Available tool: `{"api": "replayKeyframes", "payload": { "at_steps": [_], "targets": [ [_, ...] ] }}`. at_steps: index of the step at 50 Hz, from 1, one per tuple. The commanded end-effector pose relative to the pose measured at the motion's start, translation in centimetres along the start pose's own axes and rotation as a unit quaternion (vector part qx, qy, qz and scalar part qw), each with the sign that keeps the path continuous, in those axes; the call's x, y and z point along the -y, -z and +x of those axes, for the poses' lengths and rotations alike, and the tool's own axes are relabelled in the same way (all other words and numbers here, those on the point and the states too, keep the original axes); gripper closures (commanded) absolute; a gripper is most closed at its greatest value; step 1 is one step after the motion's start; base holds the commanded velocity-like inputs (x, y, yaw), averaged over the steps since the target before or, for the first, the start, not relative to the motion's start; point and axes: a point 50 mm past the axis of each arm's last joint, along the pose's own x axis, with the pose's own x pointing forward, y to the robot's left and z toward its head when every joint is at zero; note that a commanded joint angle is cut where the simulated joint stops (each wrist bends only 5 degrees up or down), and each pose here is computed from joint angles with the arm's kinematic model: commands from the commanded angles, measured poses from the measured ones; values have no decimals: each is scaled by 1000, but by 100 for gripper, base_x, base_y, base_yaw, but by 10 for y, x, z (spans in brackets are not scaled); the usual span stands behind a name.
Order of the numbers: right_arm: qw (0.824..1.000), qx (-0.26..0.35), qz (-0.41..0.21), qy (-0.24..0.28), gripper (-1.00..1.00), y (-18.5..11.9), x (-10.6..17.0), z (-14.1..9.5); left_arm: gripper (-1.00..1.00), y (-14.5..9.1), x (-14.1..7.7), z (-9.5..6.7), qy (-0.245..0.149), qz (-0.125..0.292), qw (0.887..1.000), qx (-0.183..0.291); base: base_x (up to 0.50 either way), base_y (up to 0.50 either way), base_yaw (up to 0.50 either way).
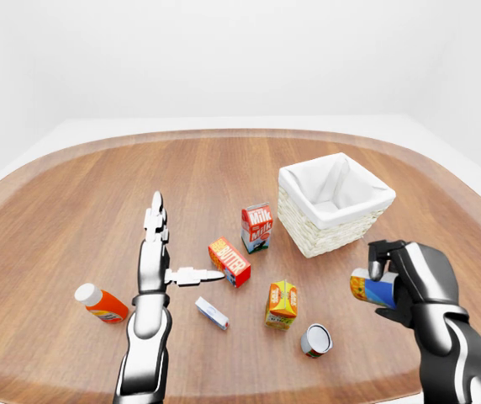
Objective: Pick up the alphabet soup and the tomato sauce, and put them in the basket.
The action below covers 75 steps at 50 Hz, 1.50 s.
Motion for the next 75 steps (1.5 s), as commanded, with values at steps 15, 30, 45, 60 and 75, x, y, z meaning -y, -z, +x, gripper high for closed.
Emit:
{"api": "replayKeyframes", "payload": {
  "at_steps": [15,30,45,60,75],
  "targets": [
    [995,81,13,54,100,-33,28,20,-100,0,1,0,3,0,1000,-1,0,0,0],
    [989,131,0,74,100,-53,36,52,-100,1,0,0,4,-1,1000,-3,0,0,0],
    [984,152,-5,93,100,-66,47,81,-100,1,1,-1,5,-1,1000,-2,0,0,0],
    [986,136,-9,93,100,-70,34,120,-100,-1,1,-1,5,-1,1000,1,0,0,0],
    [986,126,-16,106,100,-84,27,156,-100,2,1,0,5,-1,1000,-5,0,0,0]
  ]
}}
